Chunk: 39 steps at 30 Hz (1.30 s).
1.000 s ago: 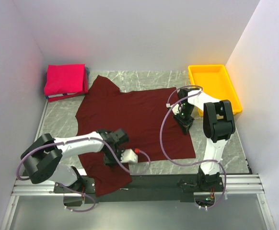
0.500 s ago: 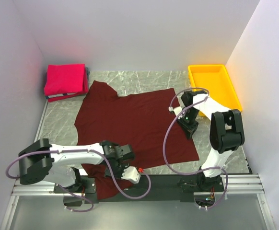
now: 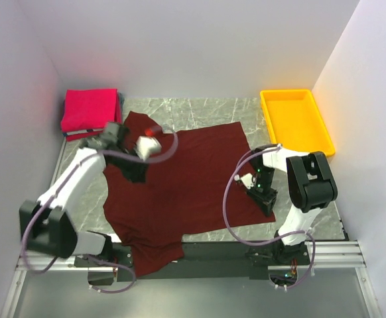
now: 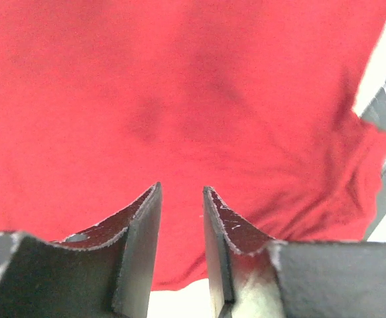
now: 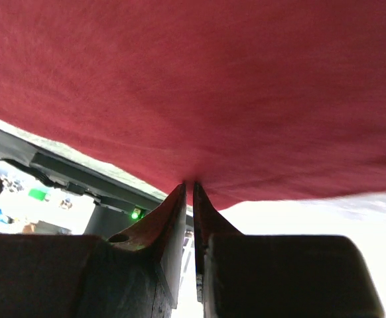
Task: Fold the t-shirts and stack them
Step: Flatten the tshirt out
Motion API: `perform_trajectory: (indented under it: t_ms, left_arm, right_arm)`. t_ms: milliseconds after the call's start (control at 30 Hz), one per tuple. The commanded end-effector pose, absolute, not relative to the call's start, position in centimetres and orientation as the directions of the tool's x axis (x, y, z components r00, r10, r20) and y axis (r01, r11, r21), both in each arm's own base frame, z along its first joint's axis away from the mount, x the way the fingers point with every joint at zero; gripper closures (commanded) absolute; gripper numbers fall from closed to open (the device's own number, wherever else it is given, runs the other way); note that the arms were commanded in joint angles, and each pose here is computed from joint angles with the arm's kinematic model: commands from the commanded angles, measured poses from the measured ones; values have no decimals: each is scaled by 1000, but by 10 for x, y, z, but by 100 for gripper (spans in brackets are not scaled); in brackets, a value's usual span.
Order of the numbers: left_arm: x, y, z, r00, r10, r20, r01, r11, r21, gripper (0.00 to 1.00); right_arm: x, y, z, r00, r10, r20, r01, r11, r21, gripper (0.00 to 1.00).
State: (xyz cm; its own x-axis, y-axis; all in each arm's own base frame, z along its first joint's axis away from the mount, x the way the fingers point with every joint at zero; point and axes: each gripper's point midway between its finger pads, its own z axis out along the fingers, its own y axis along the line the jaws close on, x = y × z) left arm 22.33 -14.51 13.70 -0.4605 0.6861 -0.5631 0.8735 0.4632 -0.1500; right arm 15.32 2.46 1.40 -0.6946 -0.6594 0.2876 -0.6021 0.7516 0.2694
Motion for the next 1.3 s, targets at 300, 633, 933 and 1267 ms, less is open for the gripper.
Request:
perform_trajectory:
  t_ms: [300,633,933,1267]
  left_arm:
    - [425,-57,211,-605,255,-754,549,820,-163,49]
    - [462,-57,211,-597,204,-776,519,835,-180,48]
    - [452,-51,195,-613,219,-759,501,851,-159,47]
    - [465,-40,183,-628,247,-738,475,873,-112,45]
  right_arm:
    - [154,47,61,-623,-766,158,-700,636,325,82]
    - [201,56,42,-676,-723,140,-679,686,262,81]
    - [152,24,14,-617,-731,291,-689,681,248,81]
    - [127,11,28,-546,-755,363,-723,644,251,81]
